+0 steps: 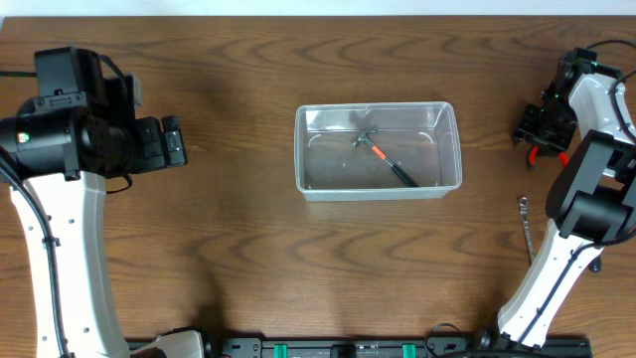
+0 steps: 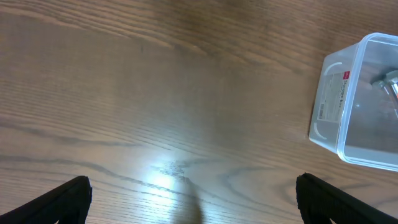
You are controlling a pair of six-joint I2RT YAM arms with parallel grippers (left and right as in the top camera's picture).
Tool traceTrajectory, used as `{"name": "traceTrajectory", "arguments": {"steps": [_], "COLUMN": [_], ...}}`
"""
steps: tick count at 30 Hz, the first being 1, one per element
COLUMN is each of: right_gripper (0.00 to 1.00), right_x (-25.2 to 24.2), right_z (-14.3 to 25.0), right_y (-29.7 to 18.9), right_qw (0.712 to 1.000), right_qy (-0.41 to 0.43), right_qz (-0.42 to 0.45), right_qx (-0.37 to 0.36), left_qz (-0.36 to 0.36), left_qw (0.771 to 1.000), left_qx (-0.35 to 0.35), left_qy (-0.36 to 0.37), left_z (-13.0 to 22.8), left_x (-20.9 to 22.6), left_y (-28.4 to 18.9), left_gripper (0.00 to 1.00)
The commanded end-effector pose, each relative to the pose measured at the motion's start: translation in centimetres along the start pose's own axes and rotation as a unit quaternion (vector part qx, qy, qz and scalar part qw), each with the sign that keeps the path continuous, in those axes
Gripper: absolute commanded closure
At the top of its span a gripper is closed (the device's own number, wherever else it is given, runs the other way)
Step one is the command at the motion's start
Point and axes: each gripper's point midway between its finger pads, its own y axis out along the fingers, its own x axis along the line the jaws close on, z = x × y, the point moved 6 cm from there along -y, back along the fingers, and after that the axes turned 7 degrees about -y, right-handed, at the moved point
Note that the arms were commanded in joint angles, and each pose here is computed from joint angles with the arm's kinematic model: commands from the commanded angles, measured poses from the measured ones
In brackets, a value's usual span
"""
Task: Pack container
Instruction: 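Lower the right gripper and close it on the pliers handle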
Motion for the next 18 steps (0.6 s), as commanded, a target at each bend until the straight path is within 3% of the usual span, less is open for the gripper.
{"name": "traceTrajectory", "arguments": {"steps": [1, 18], "right_gripper": [0.5, 0.52], "right_x": [-0.6, -1.43], "right_z": [0.41, 0.38], "right_y": [0.78, 0.77], "right_qw": [0.999, 0.998], "right_qy": [0.034, 0.049], "right_qz": [0.017, 0.028], "right_qx": [0.01, 0.01], "left_qz": [-0.004, -0.004], "left_qw": [1.0, 1.0], "left_qx": [-0.007, -0.009], "left_qy": [-0.002, -0.002], "left_z": [-0.29, -0.36], "left_x": [0.15, 0.14], "left_y": [-0.36, -0.36], "left_gripper": [0.02, 0.02]}}
